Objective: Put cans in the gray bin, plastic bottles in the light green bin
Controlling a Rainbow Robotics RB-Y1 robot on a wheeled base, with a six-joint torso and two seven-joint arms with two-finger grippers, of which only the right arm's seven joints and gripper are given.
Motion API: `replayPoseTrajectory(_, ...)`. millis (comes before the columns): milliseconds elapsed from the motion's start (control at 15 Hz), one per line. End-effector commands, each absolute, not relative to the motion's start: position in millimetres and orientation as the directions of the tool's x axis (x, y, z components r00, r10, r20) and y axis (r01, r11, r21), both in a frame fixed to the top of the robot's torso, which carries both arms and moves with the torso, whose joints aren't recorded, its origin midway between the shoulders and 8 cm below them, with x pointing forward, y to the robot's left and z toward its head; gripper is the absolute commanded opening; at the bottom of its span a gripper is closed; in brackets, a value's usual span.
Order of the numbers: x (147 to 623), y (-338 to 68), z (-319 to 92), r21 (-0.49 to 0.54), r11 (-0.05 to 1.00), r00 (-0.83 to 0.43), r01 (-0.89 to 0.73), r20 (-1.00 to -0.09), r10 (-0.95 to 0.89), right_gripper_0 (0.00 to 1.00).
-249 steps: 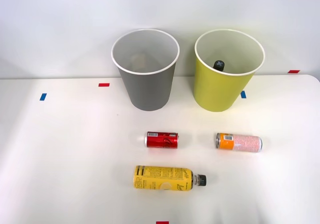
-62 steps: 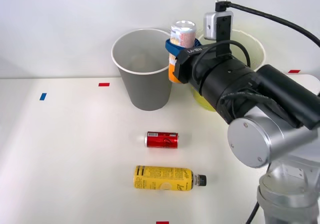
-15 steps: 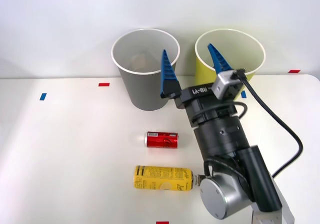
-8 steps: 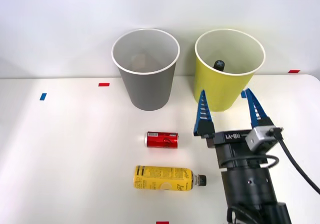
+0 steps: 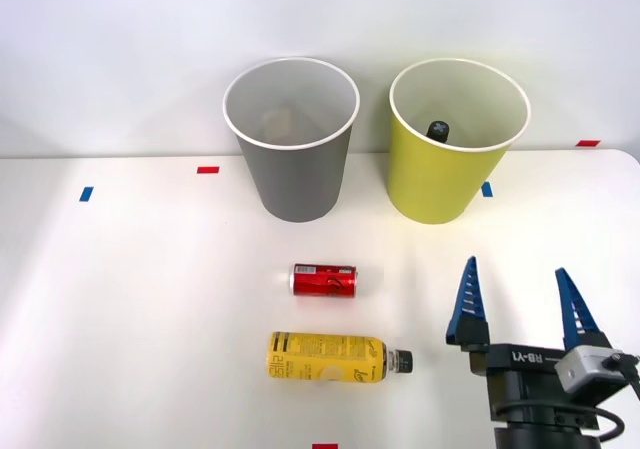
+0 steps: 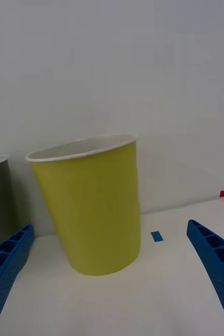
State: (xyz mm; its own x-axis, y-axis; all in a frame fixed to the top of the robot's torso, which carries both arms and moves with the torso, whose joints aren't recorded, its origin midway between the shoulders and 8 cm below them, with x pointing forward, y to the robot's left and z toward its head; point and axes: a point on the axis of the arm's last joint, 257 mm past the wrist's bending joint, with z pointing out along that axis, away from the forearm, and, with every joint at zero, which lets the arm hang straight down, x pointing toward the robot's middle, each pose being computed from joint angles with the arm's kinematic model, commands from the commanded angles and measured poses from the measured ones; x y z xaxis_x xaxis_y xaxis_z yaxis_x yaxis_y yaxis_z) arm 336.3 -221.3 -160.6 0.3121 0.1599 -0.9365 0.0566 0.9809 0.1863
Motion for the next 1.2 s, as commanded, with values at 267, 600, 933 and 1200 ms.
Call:
replayPoseTrajectory(267,316.9,-268.0,-180.4,0.147,0.980,0.266,0.133,-0.958,0.108,1.00)
replayPoseTrajectory(600,307.0,-288.3,-195.4,0.172,0.965,0.230,0.200,-0.965,0.125,1.00)
replayPoseTrajectory(933,303.2,-297.5,-225.7,0.143,0.963,0.225,0.229,-0.970,0.091,1.00)
replayPoseTrajectory(1200,294.9,-294.4,-234.9,0.180,0.968,0.230,0.173,-0.963,0.138,1.00)
